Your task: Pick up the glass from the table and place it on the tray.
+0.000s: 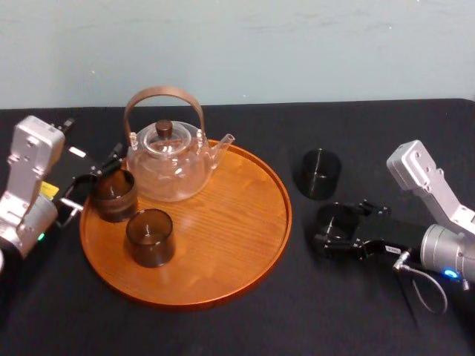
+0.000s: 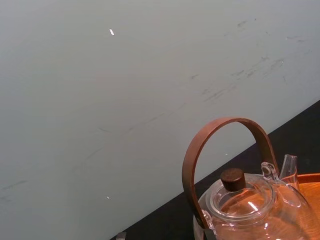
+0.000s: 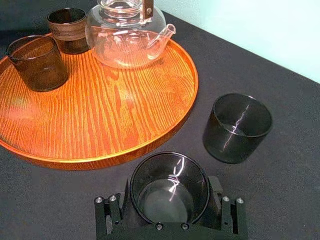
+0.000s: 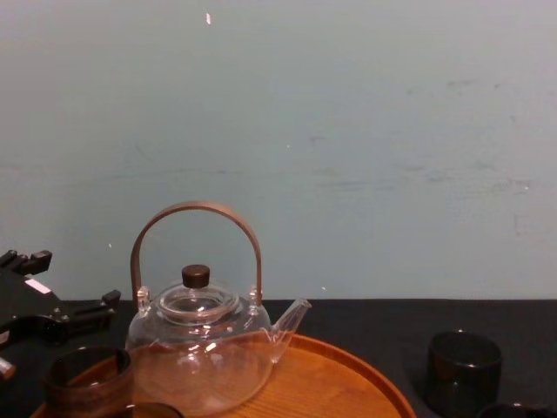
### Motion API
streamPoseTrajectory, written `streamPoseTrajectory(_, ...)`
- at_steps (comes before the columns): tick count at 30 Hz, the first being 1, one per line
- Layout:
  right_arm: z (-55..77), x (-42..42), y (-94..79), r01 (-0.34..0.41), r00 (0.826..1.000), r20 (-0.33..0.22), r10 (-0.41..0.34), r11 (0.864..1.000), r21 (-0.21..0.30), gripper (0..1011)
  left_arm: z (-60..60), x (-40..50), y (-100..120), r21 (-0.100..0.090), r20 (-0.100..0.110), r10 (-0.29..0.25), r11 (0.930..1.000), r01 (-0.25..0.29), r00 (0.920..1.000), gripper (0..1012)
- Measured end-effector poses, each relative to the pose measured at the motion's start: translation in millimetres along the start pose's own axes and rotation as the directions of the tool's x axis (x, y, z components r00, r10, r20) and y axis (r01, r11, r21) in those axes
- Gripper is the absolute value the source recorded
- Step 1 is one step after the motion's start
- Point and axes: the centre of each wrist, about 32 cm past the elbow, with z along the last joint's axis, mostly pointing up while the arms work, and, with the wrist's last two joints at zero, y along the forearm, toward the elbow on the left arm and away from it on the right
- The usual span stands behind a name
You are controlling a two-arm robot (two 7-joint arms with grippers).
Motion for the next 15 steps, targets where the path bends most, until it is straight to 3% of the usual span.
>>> streamPoseTrajectory(7,-0.2,0.2,-0.5,0.000,1.000,-0.004,0.000,1.000,0.002,903,0.0,0.0,0.0,0.000,0.000,0.000,1.0000,0.000,1.0000,1001)
streamPoseTrajectory(15,-0.2,0.3,-0.9,0.000,1.000,-0.005,0.000,1.000,0.003,903,0.0,0.0,0.0,0.000,0.000,0.000,1.0000,0.000,1.0000,1002)
